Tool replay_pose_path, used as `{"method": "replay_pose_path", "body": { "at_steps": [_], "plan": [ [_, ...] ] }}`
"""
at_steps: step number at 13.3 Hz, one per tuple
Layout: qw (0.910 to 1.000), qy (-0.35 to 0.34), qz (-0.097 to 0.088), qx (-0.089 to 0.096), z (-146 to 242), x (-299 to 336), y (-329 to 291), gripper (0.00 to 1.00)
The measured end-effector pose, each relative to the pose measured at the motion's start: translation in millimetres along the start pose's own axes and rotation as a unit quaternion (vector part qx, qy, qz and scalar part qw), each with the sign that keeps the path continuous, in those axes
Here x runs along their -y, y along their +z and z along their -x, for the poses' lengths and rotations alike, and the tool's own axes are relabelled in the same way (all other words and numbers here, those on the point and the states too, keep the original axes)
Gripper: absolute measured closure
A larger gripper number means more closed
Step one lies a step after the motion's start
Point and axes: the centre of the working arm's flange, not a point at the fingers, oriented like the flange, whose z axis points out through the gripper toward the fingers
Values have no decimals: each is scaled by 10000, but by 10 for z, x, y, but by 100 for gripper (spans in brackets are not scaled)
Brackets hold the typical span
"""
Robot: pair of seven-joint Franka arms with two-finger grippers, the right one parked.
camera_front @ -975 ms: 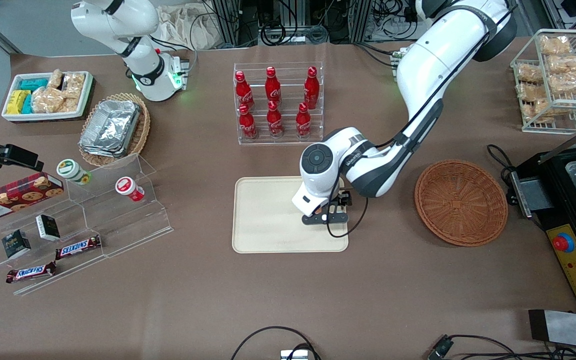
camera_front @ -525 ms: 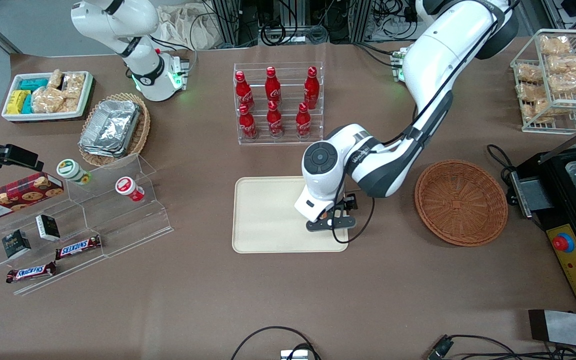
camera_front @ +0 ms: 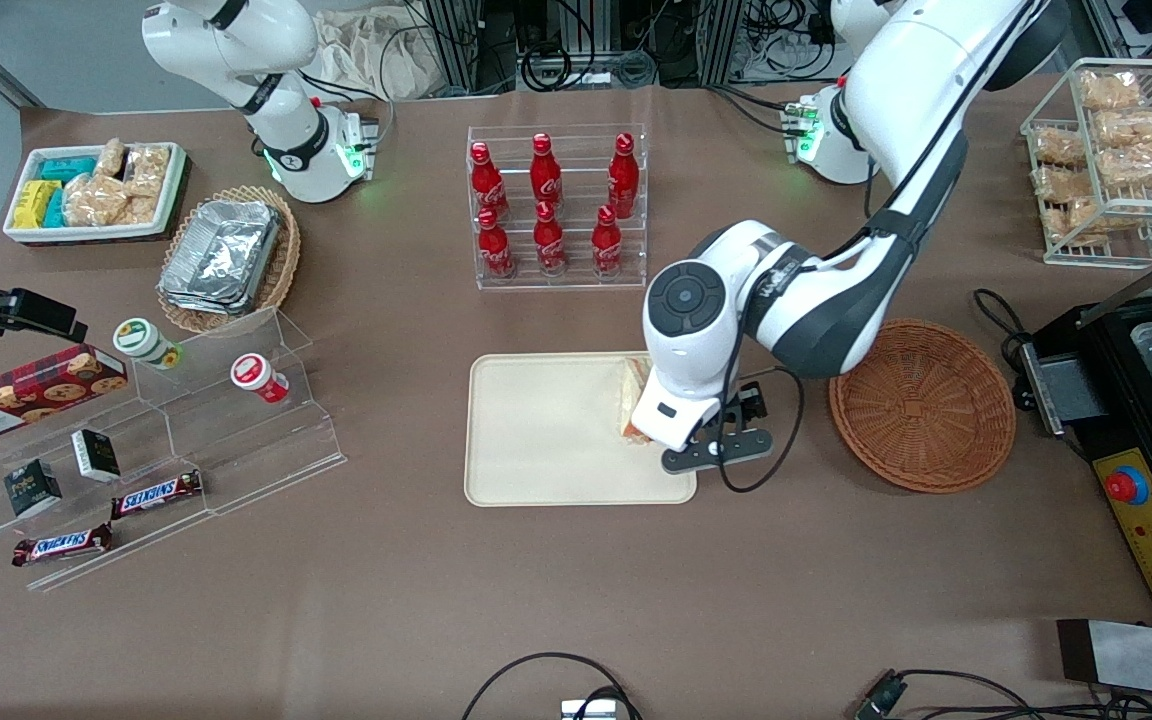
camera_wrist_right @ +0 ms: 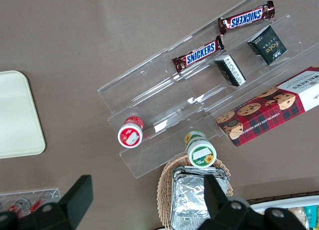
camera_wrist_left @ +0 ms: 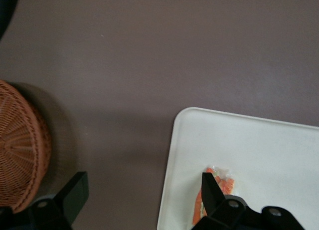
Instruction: Place sandwich from basket to tray
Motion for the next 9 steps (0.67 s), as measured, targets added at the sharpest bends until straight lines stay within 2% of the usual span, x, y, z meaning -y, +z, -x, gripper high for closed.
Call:
{"method": "replay_pose_path", "body": {
  "at_steps": [5, 9],
  "plan": [
    [9989, -461, -37, 20, -394, 622, -264, 0],
    [9989, -416, 157, 175, -559, 982, -437, 0]
  ]
}}
